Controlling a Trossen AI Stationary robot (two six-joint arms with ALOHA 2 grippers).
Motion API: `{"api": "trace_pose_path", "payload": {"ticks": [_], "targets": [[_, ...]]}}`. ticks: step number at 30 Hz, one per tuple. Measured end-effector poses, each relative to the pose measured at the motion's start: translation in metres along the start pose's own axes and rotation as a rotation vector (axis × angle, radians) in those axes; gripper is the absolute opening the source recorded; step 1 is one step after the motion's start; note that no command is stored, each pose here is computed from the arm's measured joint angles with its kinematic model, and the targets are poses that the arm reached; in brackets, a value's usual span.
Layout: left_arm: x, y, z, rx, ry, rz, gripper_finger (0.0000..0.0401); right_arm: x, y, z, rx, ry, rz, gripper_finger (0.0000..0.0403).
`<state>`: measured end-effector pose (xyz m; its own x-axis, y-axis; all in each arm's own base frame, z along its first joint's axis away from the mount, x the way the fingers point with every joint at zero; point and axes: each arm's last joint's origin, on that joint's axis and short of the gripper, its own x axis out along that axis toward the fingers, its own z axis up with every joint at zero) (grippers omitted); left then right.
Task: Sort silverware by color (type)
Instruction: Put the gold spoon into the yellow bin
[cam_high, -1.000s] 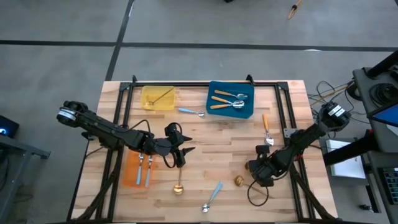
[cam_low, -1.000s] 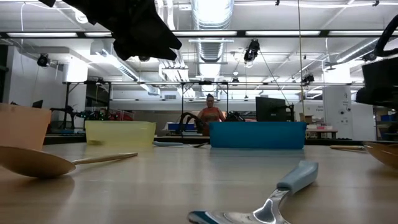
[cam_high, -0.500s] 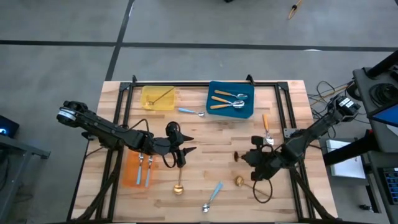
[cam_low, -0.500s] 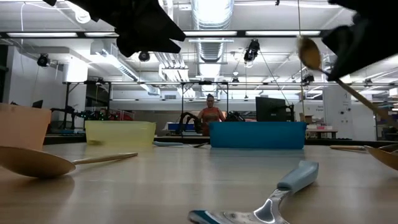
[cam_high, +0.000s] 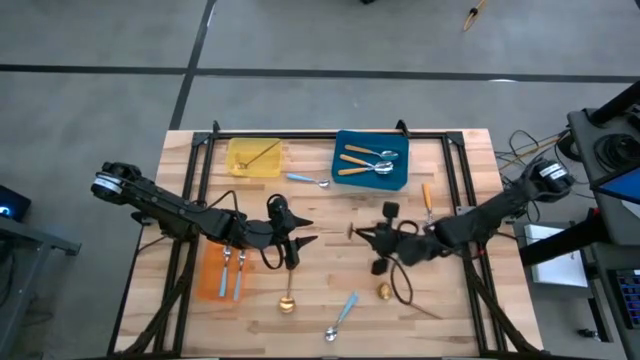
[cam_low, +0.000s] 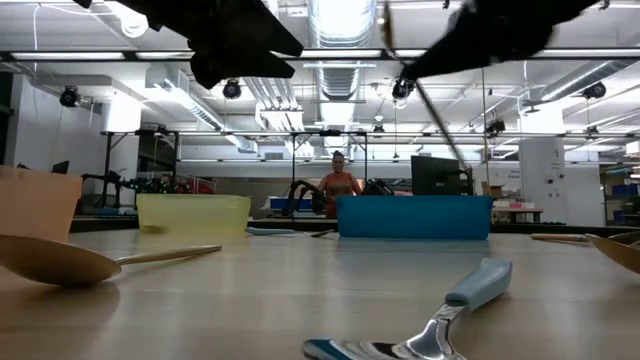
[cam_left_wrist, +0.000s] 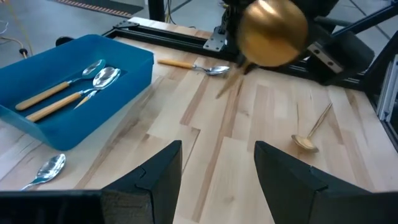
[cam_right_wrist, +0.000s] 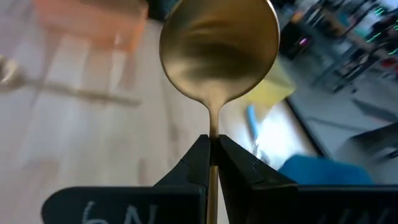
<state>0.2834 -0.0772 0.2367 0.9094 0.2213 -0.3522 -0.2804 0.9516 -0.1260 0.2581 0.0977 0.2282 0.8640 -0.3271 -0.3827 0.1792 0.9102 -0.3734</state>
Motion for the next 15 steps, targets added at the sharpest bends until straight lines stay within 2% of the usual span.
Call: {"api": "trace_pose_path", "payload": {"ticks": [10, 15], "targets": [[-0.006, -0.011, -0.004, 0.018, 0.005, -0.031, 0.0183, 0.052, -0.009, 0.014, 0.048, -0.245, -0.157, 0.0011], [-0.01, -0.014, -0.006, 0.054, -0.021, 0.033, 0.0183, 0.071, -0.008, 0.013, 0.079, -0.34, -0.219, 0.0011]]}}
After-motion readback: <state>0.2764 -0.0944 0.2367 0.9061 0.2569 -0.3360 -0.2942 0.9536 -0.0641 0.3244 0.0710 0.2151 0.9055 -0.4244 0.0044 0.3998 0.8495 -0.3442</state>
